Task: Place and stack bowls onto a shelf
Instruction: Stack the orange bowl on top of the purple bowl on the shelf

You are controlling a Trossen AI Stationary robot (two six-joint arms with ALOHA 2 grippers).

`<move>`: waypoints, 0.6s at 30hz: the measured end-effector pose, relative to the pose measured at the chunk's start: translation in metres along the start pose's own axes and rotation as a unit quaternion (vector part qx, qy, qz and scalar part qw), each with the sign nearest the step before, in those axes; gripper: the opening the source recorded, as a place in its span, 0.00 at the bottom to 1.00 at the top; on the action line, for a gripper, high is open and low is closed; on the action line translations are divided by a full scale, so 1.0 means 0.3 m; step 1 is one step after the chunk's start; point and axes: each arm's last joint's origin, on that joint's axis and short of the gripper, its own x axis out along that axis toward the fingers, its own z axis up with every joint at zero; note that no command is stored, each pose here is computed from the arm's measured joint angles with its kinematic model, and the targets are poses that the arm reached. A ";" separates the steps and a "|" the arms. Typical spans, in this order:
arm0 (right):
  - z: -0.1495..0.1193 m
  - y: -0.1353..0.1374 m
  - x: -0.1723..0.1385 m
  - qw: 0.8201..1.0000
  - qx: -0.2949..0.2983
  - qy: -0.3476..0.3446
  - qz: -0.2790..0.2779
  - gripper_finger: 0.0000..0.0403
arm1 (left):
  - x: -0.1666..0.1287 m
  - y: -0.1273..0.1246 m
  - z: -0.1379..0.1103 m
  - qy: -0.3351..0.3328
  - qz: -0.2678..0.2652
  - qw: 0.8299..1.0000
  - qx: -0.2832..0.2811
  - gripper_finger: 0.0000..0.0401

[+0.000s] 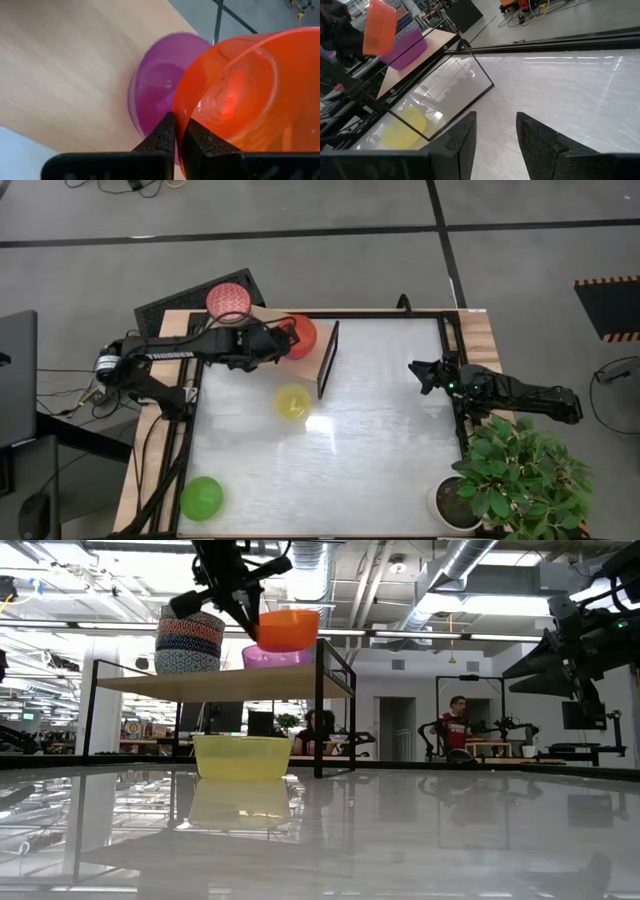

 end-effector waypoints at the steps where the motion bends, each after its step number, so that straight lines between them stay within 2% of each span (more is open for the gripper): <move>1: 0.000 0.000 0.000 1.000 -0.001 0.000 0.000 0.41 | 0.001 0.000 0.003 -0.001 0.001 1.000 -0.001 0.00; 13: 0.000 0.000 0.000 1.000 -0.002 0.000 0.001 0.41 | 0.003 0.000 0.008 0.001 0.002 1.000 -0.009 0.00; 18: 0.000 0.000 0.000 1.000 -0.002 0.001 0.001 0.41 | 0.003 0.000 0.009 -0.006 0.001 1.000 0.004 0.07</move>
